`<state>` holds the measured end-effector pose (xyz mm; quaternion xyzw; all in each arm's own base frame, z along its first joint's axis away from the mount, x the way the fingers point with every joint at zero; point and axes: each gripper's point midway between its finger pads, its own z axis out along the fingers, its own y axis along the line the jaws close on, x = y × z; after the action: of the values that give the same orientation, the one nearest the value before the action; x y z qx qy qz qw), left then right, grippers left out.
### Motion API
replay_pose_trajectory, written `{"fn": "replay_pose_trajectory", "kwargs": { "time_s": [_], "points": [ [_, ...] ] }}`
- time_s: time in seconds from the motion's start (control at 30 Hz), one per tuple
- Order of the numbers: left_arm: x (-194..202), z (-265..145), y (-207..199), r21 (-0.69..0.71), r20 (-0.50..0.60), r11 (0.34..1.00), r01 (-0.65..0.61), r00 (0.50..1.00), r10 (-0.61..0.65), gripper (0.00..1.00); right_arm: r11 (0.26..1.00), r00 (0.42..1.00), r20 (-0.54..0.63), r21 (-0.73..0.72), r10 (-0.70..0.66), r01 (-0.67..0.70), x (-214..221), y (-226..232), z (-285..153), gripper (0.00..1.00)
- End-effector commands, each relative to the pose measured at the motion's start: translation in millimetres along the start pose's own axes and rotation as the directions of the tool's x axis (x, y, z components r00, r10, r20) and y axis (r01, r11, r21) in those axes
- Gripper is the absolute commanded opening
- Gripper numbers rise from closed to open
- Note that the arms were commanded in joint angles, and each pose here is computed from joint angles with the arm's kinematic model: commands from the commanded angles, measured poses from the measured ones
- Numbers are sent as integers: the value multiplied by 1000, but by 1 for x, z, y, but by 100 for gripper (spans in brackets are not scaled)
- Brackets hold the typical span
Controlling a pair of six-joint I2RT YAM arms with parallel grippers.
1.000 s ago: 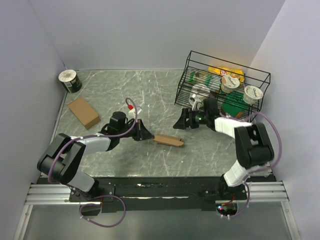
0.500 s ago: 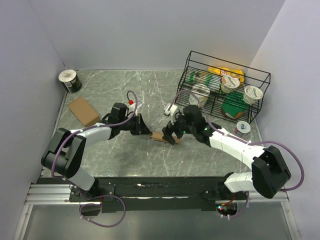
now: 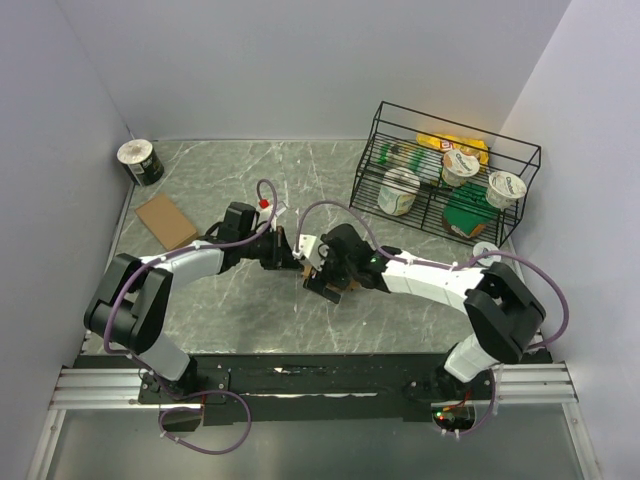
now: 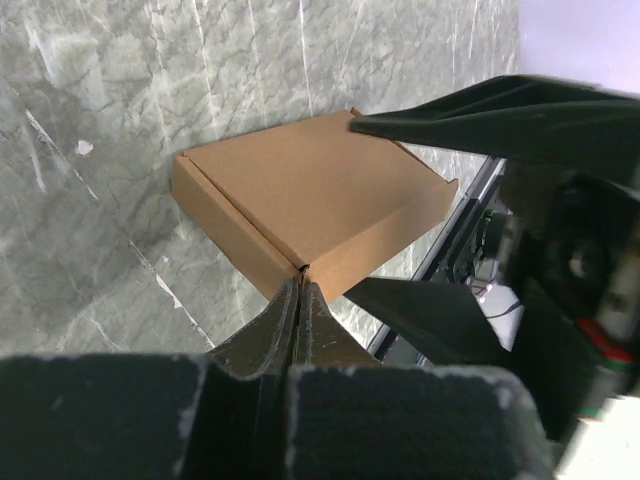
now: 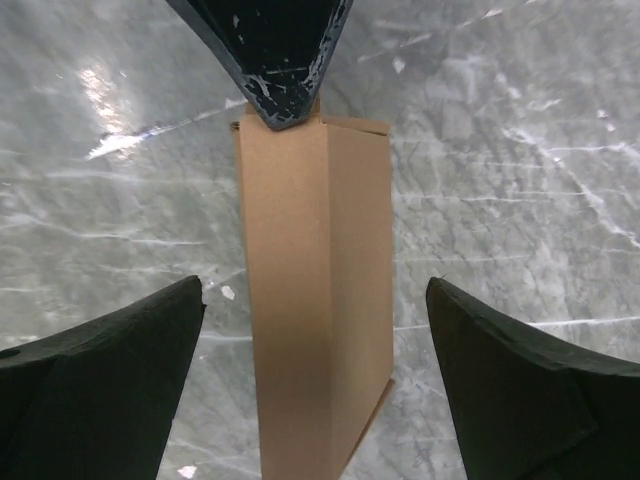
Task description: Fold the paper box
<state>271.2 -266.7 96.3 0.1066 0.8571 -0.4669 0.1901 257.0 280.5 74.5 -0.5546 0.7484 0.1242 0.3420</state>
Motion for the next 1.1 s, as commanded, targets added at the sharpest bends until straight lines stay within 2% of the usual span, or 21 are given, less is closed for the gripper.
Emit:
{"fn": "replay_pose_trajectory", "kwargs": {
  "time_s": [0.0,0.03,0.07,0.1,0.17,0.2,0.23,0.37,0.47,0.53,0.57,0.63,0.67,0.73,0.77,0.83,1.0,1.07],
  "points": [
    [-10,-2,-8,26,16,999,-28,999,28,1,999,999,-23,32,-22,23,-8,-10,0,91],
    [-12,-3,-10,33,25,999,-34,999,34,1,999,999,-28,27,-18,19,-7,-8,0,86],
    [-12,-3,-11,38,27,999,-33,999,32,1,1000,999,-33,23,-15,15,-6,-8,1,75],
    [-14,-4,-13,40,35,999,-36,999,34,4,1000,999,-31,19,-11,12,-7,-7,0,69],
    [-19,-6,-18,52,59,998,-48,997,45,24,1000,999,-43,-8,-6,6,-4,-2,1,58],
    [-22,-7,-20,55,74,997,-57,996,52,33,1000,999,-43,-15,-3,3,-5,-1,0,56],
    [-27,-10,-25,63,97,995,-76,993,69,49,999,999,-51,-35,-2,0,-3,3,1,55],
    [-43,-25,-28,7,183,990,-141,973,138,83,995,998,-67,-98,16,-22,2,14,0,48],
    [-54,-42,-25,-59,282,977,-206,935,214,94,990,997,-66,-135,32,-41,5,19,-1,46],
    [-63,-56,-25,-119,364,963,-243,891,270,95,984,997,-65,-168,46,-56,7,22,-2,45],
    [-52,-56,-15,-136,366,962,-238,890,272,95,982,997,-64,-179,47,-58,7,24,-2,44],
    [-59,-66,-24,-148,454,935,-322,818,354,94,975,996,-63,-208,60,-72,10,26,-2,44],
    [-45,-64,-18,-140,446,928,-346,815,371,93,971,996,-65,-223,68,-80,10,28,-2,44],
    [-43,-68,-25,-138,480,888,-439,755,447,92,959,995,-57,-266,86,-99,11,32,-3,44],
    [-26,-63,-23,-102,454,875,-472,761,463,92,954,994,-59,-280,90,-103,12,34,-3,43],
    [-19,-63,-29,-91,457,831,-549,719,524,91,940,993,-59,-320,105,-118,11,38,-5,43],
    [-6,-57,-32,-72,425,779,-623,687,589,89,914,990,-69,-379,127,-144,9,42,-9,42],
    [-7,-55,-34,-77,412,758,-648,671,616,83,904,988,-76,-399,134,-153,10,45,-8,41]
  ]
}}
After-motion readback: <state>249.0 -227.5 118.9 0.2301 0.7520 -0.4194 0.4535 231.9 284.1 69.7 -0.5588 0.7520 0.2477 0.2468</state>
